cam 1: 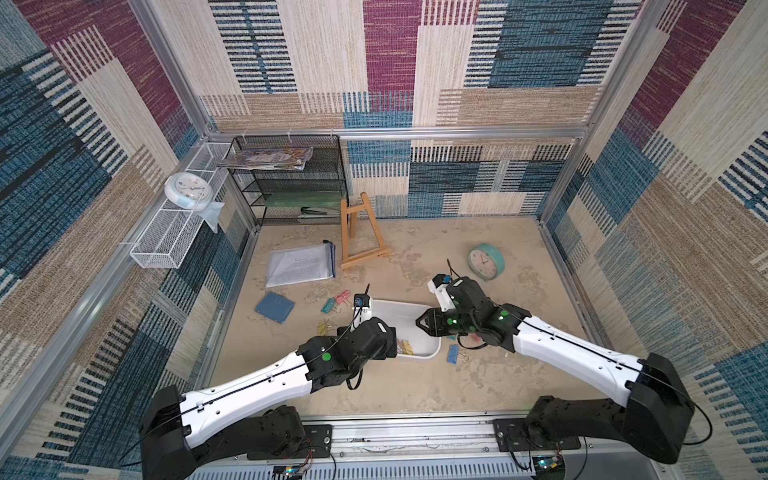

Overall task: Take out the binder clips from the storage box
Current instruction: Pick up the binder clip from the storage box, then place the binder clip at the center of the board, then pick up the binder clip from the storage box.

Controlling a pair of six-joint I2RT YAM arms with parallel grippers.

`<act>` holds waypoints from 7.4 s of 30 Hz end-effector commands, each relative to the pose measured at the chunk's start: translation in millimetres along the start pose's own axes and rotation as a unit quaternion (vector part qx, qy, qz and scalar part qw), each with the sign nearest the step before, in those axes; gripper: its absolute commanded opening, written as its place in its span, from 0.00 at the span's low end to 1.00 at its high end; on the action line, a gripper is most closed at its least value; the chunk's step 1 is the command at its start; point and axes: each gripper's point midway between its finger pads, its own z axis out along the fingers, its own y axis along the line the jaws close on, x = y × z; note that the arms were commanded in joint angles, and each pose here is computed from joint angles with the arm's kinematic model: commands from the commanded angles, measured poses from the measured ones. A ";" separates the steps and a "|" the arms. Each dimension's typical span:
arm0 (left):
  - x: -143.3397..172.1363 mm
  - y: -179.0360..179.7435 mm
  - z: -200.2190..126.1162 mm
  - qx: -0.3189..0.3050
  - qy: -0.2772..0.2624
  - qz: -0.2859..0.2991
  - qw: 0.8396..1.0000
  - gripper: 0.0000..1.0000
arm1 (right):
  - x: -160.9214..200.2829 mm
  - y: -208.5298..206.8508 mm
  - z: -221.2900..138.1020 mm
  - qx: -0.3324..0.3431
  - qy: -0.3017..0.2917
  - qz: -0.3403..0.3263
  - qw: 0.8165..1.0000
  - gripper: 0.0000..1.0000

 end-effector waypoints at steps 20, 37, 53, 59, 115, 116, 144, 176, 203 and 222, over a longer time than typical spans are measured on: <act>-6.2 49.9 2.7 -0.041 -0.032 -0.031 0.998 0.99 | 66.6 -17.9 89.1 0.128 0.201 -0.080 0.968 0.37; -8.1 51.0 3.2 -0.042 -0.029 -0.033 0.998 0.99 | 41.4 -36.9 58.0 0.205 0.146 -0.094 0.963 0.35; -7.2 50.3 4.0 -0.039 -0.025 -0.035 0.998 0.99 | 50.4 -6.0 57.2 0.115 0.165 -0.100 0.974 0.37; -7.4 35.3 5.7 -0.004 -0.015 -0.018 1.000 0.99 | 62.1 -12.4 60.0 0.116 0.185 -0.105 0.970 0.32; -8.4 13.3 14.2 0.018 0.019 -0.002 1.000 0.99 | 12.0 -58.0 40.0 0.313 0.127 -0.168 0.926 0.00; -8.4 13.5 14.2 0.018 0.019 -0.002 1.000 0.99 | 10.9 -56.1 38.1 0.309 0.123 -0.167 0.928 0.00; 6.3 -108.9 18.4 0.209 0.069 0.065 0.973 0.99 | 88.0 -141.3 -120.0 0.451 0.017 0.080 0.889 0.00; 5.4 -88.4 20.4 0.160 0.053 0.071 0.983 0.99 | 62.8 -155.2 -87.2 0.427 0.007 0.102 0.899 0.22; -0.4 -6.0 14.3 0.043 0.012 0.020 0.999 0.99 | 3.0 -21.3 48.0 0.059 0.069 -0.032 0.995 0.34; 21.6 -8.3 31.3 0.050 0.060 0.020 0.997 0.99 | 28.2 -37.0 106.8 0.059 0.155 -0.043 0.985 0.21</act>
